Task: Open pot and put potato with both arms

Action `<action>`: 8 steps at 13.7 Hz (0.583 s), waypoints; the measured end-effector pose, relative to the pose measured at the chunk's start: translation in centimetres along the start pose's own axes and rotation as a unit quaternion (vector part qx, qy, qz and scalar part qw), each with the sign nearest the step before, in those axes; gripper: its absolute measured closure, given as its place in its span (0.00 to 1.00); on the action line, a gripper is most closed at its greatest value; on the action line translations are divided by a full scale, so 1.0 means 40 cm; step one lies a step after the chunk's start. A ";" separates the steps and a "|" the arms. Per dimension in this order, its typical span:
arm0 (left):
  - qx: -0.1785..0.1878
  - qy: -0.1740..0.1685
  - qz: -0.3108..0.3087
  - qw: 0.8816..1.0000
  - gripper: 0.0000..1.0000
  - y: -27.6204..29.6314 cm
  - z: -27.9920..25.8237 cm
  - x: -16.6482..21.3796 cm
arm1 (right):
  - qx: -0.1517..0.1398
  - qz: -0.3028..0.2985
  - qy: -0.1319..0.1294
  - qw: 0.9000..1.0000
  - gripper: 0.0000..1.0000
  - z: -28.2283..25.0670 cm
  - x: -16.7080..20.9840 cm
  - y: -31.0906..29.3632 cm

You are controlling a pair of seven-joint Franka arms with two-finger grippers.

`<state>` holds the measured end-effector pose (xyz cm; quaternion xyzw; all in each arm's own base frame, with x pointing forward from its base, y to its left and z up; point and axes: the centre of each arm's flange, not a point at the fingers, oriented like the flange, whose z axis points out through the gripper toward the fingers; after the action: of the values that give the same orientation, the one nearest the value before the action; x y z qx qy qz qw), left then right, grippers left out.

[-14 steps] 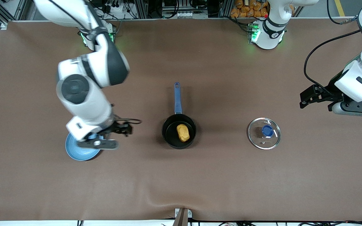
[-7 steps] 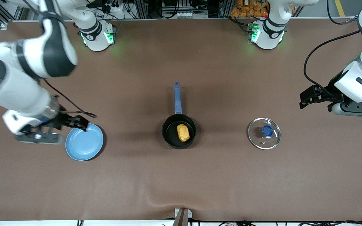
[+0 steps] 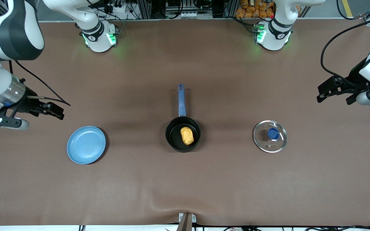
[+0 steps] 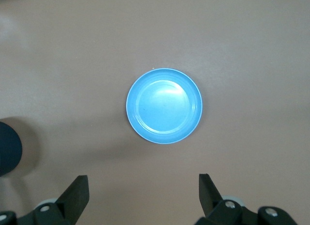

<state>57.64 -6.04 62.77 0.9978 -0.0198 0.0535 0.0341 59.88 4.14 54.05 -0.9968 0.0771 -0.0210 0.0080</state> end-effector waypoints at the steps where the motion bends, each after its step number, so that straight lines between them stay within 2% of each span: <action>1: -0.001 0.000 -0.002 1.000 0.00 -0.012 -0.008 -0.019 | 0.002 0.001 0.002 1.000 0.00 -0.008 -0.009 0.015; 6: -0.003 0.037 0.023 0.999 0.00 0.045 -0.139 -0.116 | 0.007 -0.003 0.014 1.000 0.00 0.000 -0.020 0.088; 8: -0.002 0.033 0.025 0.999 0.00 0.048 -0.156 -0.138 | 0.010 -0.001 0.019 1.000 0.00 -0.015 -0.029 0.097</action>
<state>51.43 -7.31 68.50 0.9947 -0.0433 0.0867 0.0354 58.12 0.49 54.51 -0.9961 0.0758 -0.0409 0.0164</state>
